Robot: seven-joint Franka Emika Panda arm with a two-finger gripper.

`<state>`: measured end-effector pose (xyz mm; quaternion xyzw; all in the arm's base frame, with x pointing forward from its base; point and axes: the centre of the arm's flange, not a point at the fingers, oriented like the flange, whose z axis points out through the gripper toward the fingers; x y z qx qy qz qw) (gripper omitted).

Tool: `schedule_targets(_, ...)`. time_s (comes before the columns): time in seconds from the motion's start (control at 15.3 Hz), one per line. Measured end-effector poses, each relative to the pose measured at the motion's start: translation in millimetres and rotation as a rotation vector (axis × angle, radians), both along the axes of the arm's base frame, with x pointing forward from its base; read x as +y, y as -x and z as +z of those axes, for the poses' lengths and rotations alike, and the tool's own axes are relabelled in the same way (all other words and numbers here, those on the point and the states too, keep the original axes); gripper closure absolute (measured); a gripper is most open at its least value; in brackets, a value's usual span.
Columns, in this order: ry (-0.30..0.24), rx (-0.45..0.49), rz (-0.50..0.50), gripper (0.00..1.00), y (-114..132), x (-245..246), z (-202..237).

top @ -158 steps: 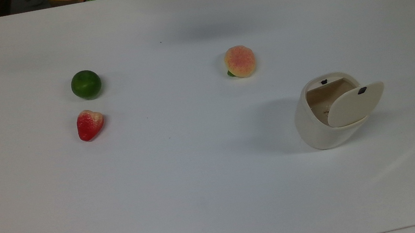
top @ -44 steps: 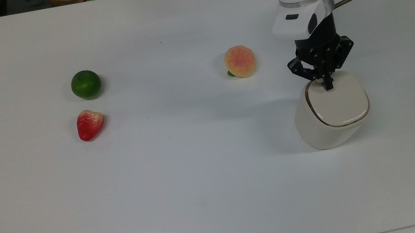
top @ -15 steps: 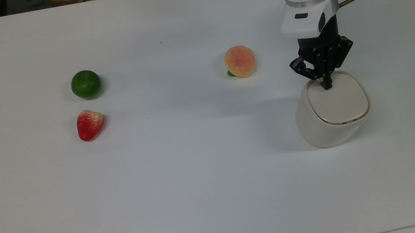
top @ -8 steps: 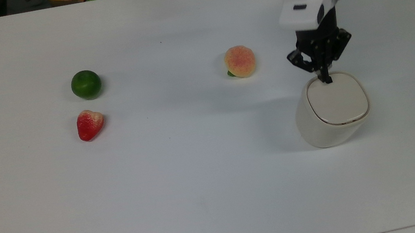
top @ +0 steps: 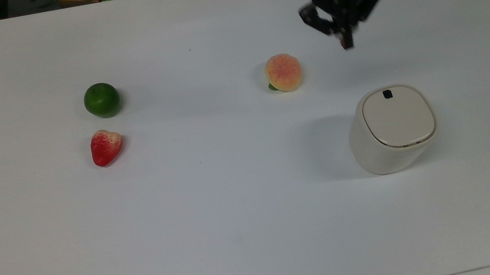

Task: Close garbage bin

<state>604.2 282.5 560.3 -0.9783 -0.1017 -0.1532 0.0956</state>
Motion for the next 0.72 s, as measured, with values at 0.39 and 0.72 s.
schedule_targets(0.39,0.051,0.137,-0.077,0.41,36,-75,61)
schedule_targets(0.72,0.1,0.269,-0.149,0.0,65,-135,86)
